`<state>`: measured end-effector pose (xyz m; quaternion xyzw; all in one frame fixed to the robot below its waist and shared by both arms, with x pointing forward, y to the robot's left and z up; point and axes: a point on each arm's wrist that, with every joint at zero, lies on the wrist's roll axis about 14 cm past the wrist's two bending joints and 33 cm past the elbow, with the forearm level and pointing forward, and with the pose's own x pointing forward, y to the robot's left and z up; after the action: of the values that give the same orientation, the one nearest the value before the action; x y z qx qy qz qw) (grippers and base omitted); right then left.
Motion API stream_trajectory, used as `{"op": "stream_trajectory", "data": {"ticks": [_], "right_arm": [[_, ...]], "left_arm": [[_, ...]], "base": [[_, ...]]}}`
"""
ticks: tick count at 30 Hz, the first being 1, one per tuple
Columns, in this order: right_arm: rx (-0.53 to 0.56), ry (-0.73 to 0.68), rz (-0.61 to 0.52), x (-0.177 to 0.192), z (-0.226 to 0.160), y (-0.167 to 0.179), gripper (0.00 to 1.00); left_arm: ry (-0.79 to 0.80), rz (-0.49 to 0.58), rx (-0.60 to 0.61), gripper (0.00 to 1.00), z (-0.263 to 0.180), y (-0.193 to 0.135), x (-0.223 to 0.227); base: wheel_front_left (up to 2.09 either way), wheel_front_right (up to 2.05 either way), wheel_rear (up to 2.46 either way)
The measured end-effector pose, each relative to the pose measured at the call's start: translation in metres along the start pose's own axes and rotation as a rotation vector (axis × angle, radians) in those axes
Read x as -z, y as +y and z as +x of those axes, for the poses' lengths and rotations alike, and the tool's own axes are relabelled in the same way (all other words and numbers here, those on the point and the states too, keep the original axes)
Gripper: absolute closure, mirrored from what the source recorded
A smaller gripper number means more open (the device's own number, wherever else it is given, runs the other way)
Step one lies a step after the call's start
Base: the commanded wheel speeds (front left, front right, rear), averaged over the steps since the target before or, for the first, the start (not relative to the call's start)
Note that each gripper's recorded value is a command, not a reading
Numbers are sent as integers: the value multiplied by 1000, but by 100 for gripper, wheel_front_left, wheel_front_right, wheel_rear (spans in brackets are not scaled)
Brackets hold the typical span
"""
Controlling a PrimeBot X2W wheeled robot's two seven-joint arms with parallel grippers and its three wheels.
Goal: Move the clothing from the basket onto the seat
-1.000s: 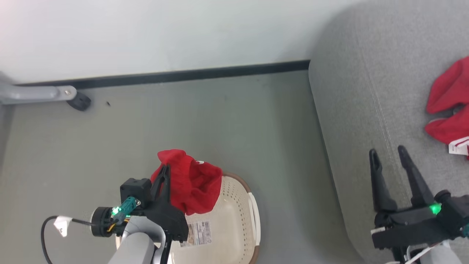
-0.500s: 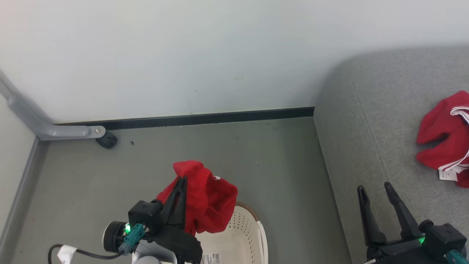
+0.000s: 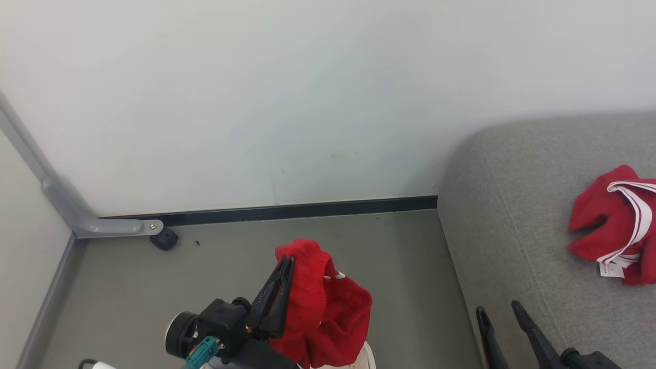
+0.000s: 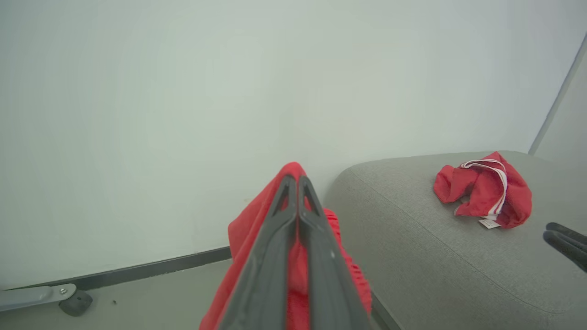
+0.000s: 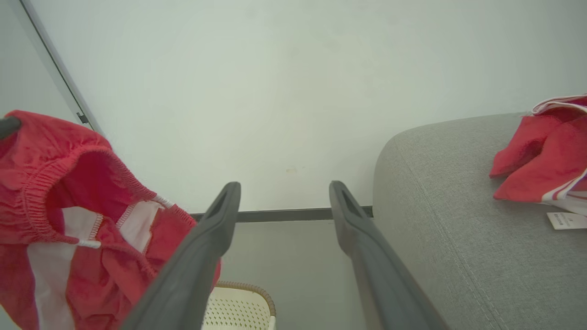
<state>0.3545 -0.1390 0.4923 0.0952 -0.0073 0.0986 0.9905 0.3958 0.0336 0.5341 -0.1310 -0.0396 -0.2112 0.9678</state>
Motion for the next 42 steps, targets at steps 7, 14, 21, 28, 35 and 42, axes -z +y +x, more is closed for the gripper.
{"op": "stream_trajectory", "data": {"ticks": [7, 14, 21, 28, 35, 42], "right_arm": [[-42, -16, -1, -5, -6, 16, 0], [-135, -16, 8, -7, -7, 50, 0], [-324, 45, 25, 6, -13, 113, 0], [-452, 65, 11, 7, -6, 151, 0], [-564, 128, -34, 20, 2, 179, 0], [-595, 141, -62, 20, 19, 185, 80]], "left_arm": [[-11, 4, 65, 100, -3, -22, -11], [-10, 6, 128, 100, -3, -42, -20], [20, 9, 161, 100, -6, -54, -18], [54, 12, 179, 100, -10, -59, -14], [50, 13, 176, 100, -12, -58, -19], [52, -12, 167, 100, -12, -58, -21]], "base": [[0, 0, 0], [0, 0, 0], [0, 0, 0], [0, 0, 0], [0, 0, 0], [0, 0, 0]]}}
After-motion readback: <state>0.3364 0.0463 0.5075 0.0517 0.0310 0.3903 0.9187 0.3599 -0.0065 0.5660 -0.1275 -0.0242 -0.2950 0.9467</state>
